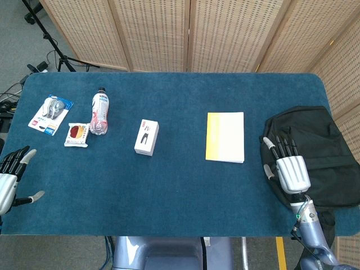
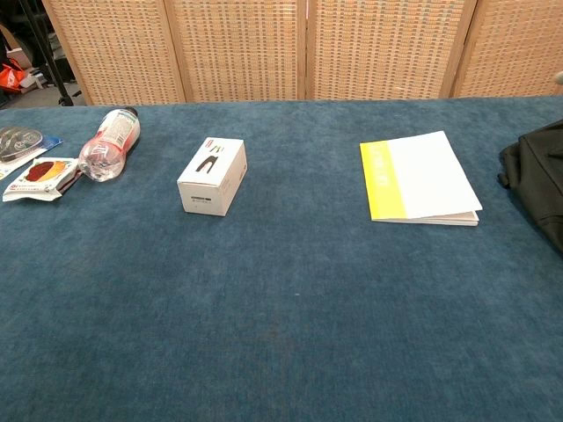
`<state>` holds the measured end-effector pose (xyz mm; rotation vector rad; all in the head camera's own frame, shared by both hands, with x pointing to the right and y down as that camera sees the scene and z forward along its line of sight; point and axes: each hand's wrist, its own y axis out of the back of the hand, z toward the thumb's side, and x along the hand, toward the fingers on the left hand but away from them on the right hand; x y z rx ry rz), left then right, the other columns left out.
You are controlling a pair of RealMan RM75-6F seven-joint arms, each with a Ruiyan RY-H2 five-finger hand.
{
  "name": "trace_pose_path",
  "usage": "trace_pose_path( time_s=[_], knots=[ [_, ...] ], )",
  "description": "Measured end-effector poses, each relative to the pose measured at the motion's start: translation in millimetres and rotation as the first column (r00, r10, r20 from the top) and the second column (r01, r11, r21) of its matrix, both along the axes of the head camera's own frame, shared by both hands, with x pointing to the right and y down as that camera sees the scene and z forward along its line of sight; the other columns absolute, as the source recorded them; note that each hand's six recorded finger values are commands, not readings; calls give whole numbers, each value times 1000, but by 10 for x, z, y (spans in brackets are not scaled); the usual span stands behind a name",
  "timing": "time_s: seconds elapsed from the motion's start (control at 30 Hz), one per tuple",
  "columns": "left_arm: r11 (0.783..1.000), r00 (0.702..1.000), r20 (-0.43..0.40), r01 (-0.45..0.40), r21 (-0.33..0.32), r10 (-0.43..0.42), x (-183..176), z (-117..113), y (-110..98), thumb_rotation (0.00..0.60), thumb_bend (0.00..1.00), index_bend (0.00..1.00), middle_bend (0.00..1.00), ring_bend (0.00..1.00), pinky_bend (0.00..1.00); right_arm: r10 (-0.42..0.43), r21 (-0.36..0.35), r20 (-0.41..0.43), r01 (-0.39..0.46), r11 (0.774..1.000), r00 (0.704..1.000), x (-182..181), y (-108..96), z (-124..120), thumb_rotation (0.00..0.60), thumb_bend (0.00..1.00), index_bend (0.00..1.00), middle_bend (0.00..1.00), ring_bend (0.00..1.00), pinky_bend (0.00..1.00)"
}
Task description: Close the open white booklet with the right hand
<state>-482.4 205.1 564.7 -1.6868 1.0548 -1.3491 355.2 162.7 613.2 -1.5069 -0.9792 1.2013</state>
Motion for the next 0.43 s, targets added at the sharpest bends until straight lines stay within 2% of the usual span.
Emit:
trace_pose_path(
  time_s=[0.23, 0.43],
  knots=[
    [1000, 1000, 11, 26, 2, -26, -14, 56, 26, 553, 73, 0, 0, 0, 83, -8, 20, -68, 10, 1000, 998, 394, 365, -170, 600, 415, 106, 0, 0, 0],
    [1000, 1000, 12, 14, 18, -15, 21, 86, 8, 552, 73, 0, 0, 0, 83, -8, 23, -83, 10, 1000, 997, 505, 492, -274, 600, 414, 106, 0, 0, 0]
  ],
)
